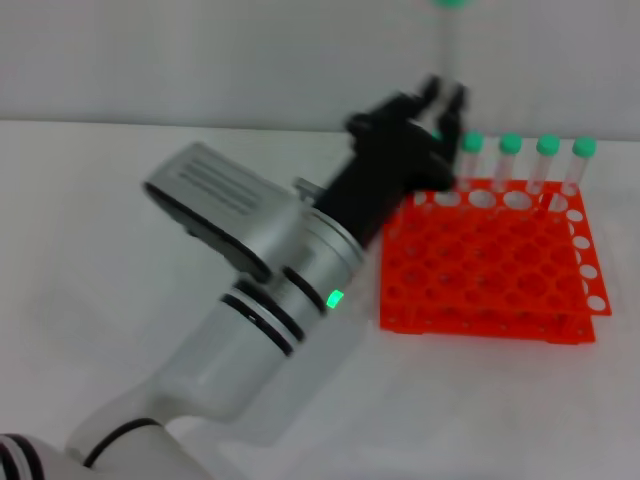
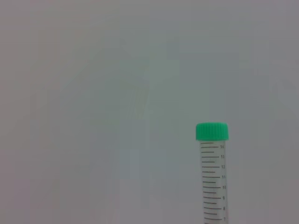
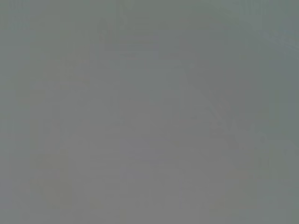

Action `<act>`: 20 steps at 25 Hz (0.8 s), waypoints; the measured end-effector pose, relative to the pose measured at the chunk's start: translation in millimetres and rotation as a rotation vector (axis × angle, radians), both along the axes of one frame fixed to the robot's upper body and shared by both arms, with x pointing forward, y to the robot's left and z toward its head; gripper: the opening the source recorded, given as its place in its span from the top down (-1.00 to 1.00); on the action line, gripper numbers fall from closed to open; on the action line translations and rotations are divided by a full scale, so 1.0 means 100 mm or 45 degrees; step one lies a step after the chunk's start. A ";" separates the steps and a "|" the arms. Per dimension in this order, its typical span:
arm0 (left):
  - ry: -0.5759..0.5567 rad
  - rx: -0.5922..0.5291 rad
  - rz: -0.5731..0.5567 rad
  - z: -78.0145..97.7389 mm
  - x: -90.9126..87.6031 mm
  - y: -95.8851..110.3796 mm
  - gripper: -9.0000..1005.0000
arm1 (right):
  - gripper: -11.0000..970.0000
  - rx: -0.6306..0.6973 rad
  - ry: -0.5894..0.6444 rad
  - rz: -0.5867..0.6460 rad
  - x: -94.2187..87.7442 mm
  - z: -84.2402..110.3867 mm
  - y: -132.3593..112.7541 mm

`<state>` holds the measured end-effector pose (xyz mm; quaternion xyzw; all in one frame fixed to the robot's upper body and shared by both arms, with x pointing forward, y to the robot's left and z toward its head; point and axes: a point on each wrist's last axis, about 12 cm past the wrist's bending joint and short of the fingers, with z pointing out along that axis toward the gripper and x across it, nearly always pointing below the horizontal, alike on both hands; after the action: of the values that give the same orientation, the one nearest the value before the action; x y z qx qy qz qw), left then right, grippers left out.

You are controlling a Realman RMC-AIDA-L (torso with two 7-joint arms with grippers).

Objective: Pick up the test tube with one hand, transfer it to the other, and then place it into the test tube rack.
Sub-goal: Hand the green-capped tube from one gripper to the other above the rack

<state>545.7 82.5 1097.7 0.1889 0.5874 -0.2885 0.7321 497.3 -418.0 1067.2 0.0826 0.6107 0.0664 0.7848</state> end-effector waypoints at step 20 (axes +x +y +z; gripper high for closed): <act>0.005 0.253 -0.287 -0.09 -0.19 -0.43 0.56 | -0.58 -0.282 0.039 1.145 0.25 0.94 0.25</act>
<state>527.0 39.8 1088.8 0.3248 0.5896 -0.3097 0.6715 522.6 -392.6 1161.5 -0.2738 0.6009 0.3333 0.6730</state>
